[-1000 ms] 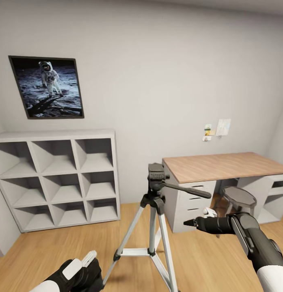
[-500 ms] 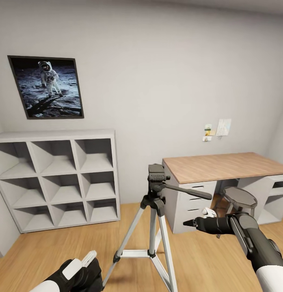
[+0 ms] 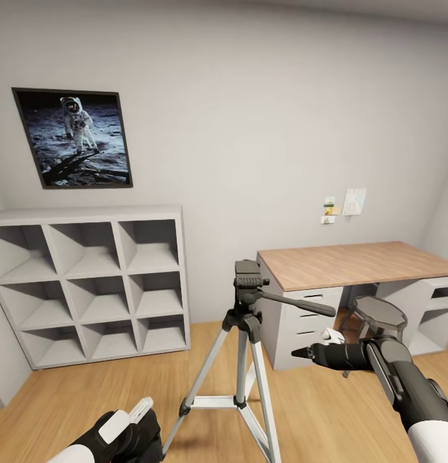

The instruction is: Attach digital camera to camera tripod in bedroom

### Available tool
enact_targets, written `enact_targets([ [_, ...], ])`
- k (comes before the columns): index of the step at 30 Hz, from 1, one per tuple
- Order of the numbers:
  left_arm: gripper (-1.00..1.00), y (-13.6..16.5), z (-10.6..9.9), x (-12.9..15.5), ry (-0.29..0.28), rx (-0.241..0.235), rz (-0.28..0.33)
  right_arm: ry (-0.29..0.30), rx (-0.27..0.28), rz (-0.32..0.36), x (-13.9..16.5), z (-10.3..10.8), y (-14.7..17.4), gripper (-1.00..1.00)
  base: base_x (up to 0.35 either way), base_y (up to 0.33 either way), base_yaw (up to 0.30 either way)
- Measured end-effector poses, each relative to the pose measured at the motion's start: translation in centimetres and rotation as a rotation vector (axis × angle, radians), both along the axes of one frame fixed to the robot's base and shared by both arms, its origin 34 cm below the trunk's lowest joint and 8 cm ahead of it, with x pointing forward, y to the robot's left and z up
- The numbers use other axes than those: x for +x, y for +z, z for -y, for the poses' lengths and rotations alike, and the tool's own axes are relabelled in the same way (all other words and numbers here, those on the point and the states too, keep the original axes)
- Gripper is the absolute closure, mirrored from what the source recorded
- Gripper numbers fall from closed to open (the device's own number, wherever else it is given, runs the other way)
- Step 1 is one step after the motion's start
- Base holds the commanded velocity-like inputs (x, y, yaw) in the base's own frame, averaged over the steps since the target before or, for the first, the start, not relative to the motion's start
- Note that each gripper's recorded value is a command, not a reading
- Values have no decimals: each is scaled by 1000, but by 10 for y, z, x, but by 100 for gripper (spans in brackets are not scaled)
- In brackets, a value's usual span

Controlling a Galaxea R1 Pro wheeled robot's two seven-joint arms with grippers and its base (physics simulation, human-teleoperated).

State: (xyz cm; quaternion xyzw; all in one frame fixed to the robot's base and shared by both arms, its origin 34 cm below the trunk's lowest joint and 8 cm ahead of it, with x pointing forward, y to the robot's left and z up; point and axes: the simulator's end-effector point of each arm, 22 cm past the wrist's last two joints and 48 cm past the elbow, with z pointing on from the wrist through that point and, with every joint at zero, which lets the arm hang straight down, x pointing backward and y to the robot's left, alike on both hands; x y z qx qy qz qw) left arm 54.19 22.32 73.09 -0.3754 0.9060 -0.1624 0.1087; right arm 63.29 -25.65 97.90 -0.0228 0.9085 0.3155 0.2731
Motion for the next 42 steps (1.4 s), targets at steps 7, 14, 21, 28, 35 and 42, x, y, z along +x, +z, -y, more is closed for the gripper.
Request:
enact_targets([
  [7, 100, -3, 0, -2, 0, 0, -8, -3, -2, -8, 0, 2, -4, -100, 0, 0, 0],
  [14, 100, -8, 0, -5, 0, 0, -19, -4, -4, -19, 0, 2, -10, -100, 0, 0, 0],
  [21, 100, -12, 0, -8, 0, 0, -30, -5, -6, -31, 0, 2, -16, -100, 0, 0, 0],
  [28, 100, -17, 0, -11, 0, 0, -41, -7, -10, -43, 0, 3, -23, -100, 0, 0, 0],
  [35, 100, -22, 0, -14, 0, 0, -53, -6, -11, -55, 0, 3, -29, -100, 0, 0, 0],
  [42, 100, -26, 0, -17, 0, 0, -64, -7, -10, -69, -1, 3, -35, -100, 0, 0, 0],
])
